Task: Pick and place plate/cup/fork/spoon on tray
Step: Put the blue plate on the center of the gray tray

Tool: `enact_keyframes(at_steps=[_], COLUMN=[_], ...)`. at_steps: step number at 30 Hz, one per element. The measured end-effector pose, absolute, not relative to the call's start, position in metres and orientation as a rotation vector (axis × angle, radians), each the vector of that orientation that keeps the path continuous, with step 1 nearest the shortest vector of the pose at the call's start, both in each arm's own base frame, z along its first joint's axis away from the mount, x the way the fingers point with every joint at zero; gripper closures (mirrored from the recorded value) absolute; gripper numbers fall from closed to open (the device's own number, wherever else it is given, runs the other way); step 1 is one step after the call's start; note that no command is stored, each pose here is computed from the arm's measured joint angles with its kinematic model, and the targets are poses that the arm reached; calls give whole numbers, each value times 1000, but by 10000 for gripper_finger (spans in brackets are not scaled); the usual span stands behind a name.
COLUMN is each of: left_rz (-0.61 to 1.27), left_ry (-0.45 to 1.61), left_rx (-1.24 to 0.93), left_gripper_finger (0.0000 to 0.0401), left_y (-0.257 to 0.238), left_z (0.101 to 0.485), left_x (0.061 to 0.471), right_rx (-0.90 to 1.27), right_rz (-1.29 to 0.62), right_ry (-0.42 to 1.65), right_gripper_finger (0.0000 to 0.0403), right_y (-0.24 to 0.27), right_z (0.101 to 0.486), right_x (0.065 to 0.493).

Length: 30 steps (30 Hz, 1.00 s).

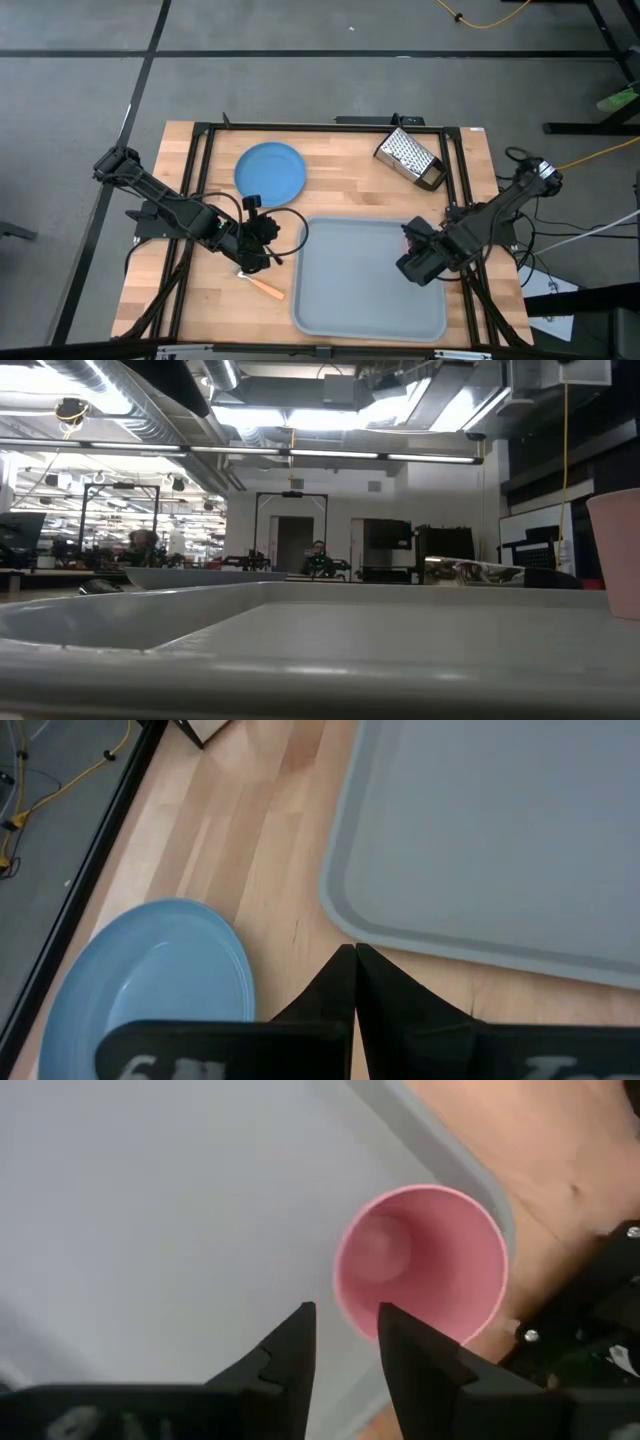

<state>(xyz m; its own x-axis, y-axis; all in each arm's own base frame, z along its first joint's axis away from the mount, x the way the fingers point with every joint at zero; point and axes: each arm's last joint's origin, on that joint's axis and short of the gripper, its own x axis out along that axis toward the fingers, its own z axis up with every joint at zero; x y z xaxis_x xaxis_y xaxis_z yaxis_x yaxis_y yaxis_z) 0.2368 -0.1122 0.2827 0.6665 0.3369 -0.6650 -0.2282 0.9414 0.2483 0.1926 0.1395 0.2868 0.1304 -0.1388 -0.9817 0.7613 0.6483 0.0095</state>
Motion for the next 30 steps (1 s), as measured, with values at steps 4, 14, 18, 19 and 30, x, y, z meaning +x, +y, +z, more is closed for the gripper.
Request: enact_keyframes(at_steps=[4,14,18,19,30], left_rz=[320,320,316,316,435], left_ry=[779,775,757,752,763], left_rx=[148,145,131,128,-21], left_gripper_finger=[401,401,401,401,401], left_y=[-112,-112,-113,-113,-85], left_z=[283,283,284,284,284], left_x=[237,237,239,239,250], right_rx=[593,484,434,431,369], right_rz=[-631,-518,-575,-595,-752], right_ry=[1184,843,688,656,599], right_gripper_finger=[288,288,288,288,288], right_y=[142,147,141,139,100], right_z=[308,323,327,328,329], right_x=[200,222,230,232,251])
